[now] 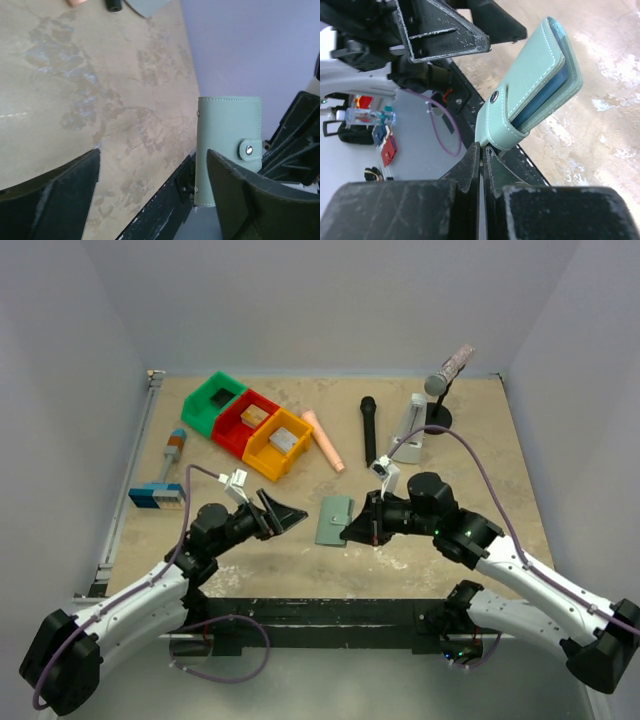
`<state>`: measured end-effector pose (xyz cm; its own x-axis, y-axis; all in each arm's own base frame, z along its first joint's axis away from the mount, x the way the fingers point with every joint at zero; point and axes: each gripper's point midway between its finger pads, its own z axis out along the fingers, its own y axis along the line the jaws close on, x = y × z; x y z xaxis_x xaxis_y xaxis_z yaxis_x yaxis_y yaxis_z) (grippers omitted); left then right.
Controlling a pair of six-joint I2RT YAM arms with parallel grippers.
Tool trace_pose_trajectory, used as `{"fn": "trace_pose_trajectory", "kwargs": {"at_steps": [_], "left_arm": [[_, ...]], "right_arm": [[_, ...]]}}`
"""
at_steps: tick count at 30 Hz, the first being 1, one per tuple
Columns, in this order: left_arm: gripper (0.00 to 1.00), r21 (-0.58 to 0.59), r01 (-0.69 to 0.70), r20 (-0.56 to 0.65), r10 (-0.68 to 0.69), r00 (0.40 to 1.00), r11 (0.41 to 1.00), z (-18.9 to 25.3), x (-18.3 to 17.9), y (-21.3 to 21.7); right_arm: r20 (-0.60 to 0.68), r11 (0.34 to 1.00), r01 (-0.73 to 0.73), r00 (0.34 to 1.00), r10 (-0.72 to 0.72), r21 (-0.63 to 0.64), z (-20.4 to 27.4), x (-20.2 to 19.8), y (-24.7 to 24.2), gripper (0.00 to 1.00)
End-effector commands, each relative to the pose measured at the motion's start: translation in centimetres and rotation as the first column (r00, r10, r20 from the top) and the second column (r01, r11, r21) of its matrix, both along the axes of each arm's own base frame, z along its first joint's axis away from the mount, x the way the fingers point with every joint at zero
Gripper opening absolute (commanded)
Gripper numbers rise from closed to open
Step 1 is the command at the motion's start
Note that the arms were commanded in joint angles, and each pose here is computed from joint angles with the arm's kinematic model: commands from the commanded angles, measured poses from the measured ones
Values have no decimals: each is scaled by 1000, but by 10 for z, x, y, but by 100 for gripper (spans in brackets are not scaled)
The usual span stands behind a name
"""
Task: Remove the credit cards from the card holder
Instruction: Pick up the card holder from the center of the board.
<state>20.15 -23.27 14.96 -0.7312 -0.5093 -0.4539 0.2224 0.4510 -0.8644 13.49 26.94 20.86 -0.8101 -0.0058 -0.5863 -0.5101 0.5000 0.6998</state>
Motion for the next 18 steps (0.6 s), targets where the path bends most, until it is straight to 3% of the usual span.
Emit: {"fn": "trace_pose_trajectory", "kwargs": {"at_steps": [1,8,13,18], "left_arm": [[100,-191,137,213,-95,972,972,63,-16,-12],[100,-278,365,372,-250,894,888,101,-42,-30],[100,-322,413,393,-277,877,852,105,-47,-33],[100,-319,409,399,-270,876,855,108,-44,-34]], "right_arm": [[77,994,-90,993,85,60,37,-15,-1,0],[126,975,-168,981,151,142,54,-28,1,0],[142,964,-199,974,175,175,63,-36,1,0],[146,960,-211,972,185,183,67,-40,-1,0]]}}
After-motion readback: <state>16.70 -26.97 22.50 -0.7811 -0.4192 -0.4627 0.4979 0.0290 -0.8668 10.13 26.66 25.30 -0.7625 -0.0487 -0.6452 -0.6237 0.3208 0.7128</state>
